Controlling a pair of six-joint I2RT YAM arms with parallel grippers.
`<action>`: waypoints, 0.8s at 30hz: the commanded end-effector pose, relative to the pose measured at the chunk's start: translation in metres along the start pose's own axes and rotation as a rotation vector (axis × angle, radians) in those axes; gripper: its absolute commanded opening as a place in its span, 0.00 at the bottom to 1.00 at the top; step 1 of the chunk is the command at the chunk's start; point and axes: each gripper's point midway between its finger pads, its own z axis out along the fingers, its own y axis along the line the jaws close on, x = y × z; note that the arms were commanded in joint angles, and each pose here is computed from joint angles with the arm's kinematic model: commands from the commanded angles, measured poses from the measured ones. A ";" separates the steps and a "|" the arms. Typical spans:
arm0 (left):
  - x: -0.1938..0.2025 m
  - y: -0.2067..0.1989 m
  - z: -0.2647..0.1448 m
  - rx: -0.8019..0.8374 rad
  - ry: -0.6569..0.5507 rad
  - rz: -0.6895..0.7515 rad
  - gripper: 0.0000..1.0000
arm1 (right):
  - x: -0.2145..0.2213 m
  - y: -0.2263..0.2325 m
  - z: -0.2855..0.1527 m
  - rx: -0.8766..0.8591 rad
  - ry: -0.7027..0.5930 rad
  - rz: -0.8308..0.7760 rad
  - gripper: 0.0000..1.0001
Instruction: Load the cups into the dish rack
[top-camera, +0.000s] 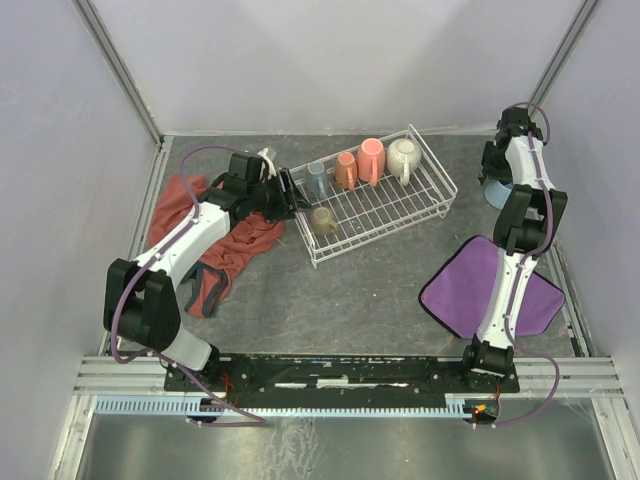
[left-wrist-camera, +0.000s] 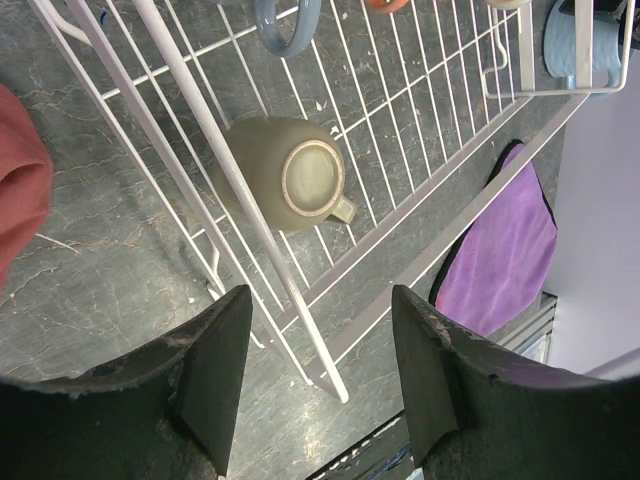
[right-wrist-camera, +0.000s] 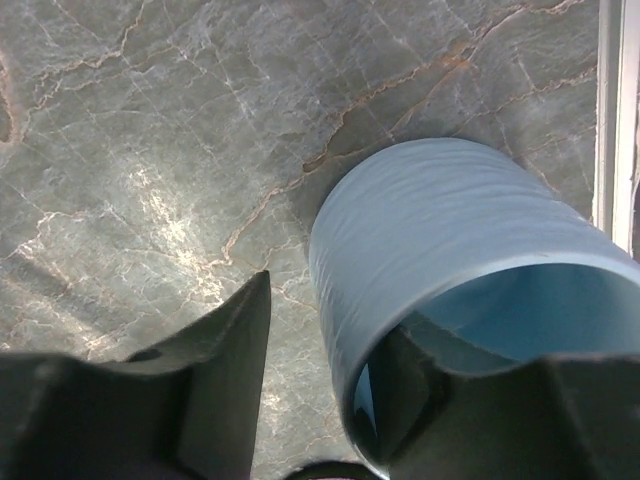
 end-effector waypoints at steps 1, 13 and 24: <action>-0.020 -0.017 -0.007 0.044 -0.050 0.040 0.65 | -0.007 -0.003 0.005 0.011 -0.029 0.018 0.39; -0.021 -0.040 -0.011 0.175 -0.051 0.089 0.66 | -0.029 -0.003 -0.033 -0.026 -0.106 0.127 0.01; -0.022 -0.107 -0.044 0.559 -0.080 0.194 0.73 | -0.062 0.034 -0.136 -0.292 -0.239 0.330 0.01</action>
